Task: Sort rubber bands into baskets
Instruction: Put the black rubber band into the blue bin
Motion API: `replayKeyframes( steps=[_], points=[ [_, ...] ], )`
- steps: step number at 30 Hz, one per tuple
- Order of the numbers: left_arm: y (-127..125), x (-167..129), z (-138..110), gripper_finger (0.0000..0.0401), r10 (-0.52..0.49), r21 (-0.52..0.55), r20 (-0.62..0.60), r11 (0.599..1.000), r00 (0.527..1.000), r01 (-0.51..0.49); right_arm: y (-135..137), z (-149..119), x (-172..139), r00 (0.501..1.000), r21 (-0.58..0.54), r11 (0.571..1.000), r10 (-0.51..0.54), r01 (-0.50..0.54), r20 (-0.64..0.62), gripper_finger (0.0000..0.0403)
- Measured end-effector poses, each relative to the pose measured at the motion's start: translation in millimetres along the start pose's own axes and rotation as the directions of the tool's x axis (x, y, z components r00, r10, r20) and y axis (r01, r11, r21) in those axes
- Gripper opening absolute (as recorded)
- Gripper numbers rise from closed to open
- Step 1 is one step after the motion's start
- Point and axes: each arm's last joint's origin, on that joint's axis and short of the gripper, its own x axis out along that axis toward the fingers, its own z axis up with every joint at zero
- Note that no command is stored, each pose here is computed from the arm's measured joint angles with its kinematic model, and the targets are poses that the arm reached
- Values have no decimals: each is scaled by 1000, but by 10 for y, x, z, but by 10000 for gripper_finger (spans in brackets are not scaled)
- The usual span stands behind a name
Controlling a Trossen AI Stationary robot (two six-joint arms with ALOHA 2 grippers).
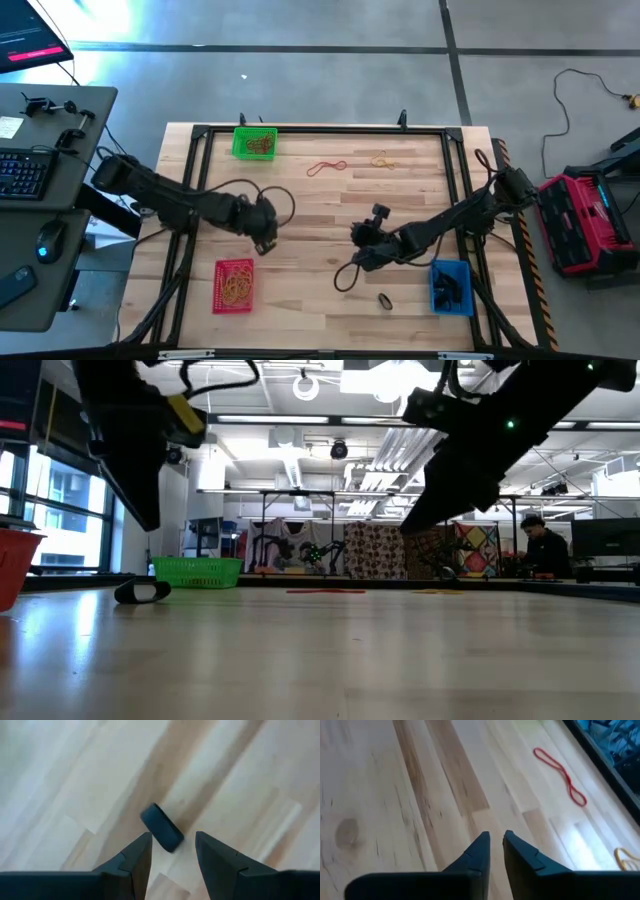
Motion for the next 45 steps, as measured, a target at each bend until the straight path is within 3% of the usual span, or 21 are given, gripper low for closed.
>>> replayKeyframes(
  steps=[8, 15, 22, 30, 36, 45],
  points=[
    [109, 74, 92, 177, 24, -58, -21, 998, 999, -25, 7, -37, 10, 1000, 16, 1000, 12, -12, -1, 48],
    [172, 348, -74, 216, -28, -73, -57, 997, 998, 24, 9, -37, 10, 1000, 5, 1000, 16, -16, -3, 48],
    [169, 496, -148, 218, -82, -90, -3, 993, 997, 82, 13, -28, 10, 1000, -4, 1000, 20, -20, 5, 48],
    [244, 590, -232, 214, -43, -116, -11, 992, 999, 41, 15, -25, 9, 1000, -2, 1000, 23, -23, 6, 48],
    [276, 669, -317, 162, -69, -91, -36, 994, 997, 65, 19, -23, 9, 999, 1, 1000, 32, -32, 6, 48],
    [168, 668, -299, 24, -162, 53, 56, 986, 985, 159, 38, 12, 8, 998, 30, 998, 57, -58, 31, 48]
  ],
)
